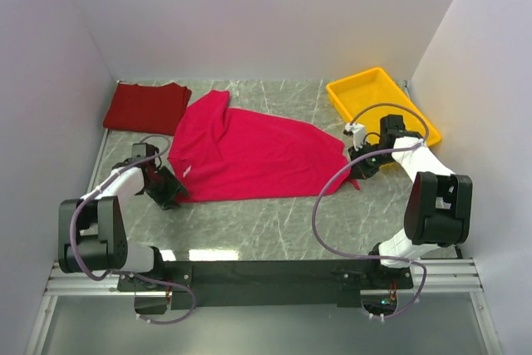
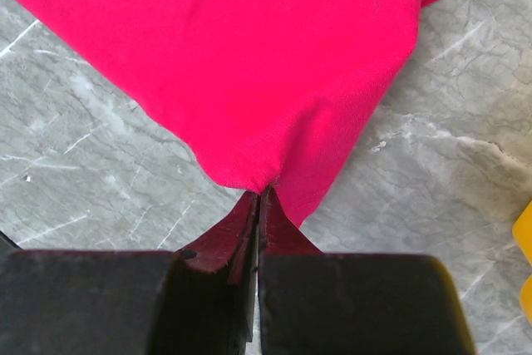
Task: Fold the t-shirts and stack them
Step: Flatten the tshirt out
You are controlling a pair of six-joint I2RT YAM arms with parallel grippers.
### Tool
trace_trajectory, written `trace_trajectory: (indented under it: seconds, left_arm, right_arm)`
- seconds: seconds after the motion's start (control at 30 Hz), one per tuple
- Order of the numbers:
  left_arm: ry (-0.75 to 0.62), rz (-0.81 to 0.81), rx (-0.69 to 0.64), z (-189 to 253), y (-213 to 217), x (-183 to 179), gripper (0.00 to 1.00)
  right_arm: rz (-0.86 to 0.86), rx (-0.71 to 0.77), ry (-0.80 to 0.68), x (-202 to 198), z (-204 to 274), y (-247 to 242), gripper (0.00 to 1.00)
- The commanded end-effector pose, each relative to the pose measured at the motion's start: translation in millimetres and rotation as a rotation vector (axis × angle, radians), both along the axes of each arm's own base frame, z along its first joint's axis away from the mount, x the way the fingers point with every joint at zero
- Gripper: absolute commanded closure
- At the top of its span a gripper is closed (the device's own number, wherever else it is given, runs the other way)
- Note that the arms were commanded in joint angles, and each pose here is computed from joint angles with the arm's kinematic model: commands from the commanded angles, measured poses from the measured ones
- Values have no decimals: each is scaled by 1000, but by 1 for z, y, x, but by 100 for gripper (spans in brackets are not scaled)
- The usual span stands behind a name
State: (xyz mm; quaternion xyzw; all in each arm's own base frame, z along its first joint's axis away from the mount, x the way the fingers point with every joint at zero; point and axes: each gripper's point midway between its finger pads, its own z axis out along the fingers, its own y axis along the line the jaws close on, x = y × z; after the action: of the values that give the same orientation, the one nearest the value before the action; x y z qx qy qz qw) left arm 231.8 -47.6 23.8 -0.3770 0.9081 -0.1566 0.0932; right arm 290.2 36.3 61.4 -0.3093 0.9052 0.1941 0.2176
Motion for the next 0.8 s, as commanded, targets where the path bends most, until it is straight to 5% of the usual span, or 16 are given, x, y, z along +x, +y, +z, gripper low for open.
trace_trajectory:
  seconds: [0.0,0.23,0.5,0.77]
  left_arm:
    - [-108,44,49,10,7,39,50]
    - [-93,13,5,16,-4,30,99]
    - [-110,25,-124,70,-31,-30,99]
    - [-88,80,-186,71,-40,-63,99]
  right_arm:
    - [7,5,-59,12,14,2,100]
    - [87,-47,-68,0,11,-4,100]
    - [288,-222,-72,-37,-1,-32,100]
    - [243,-217,-104,-42,12,-49,100]
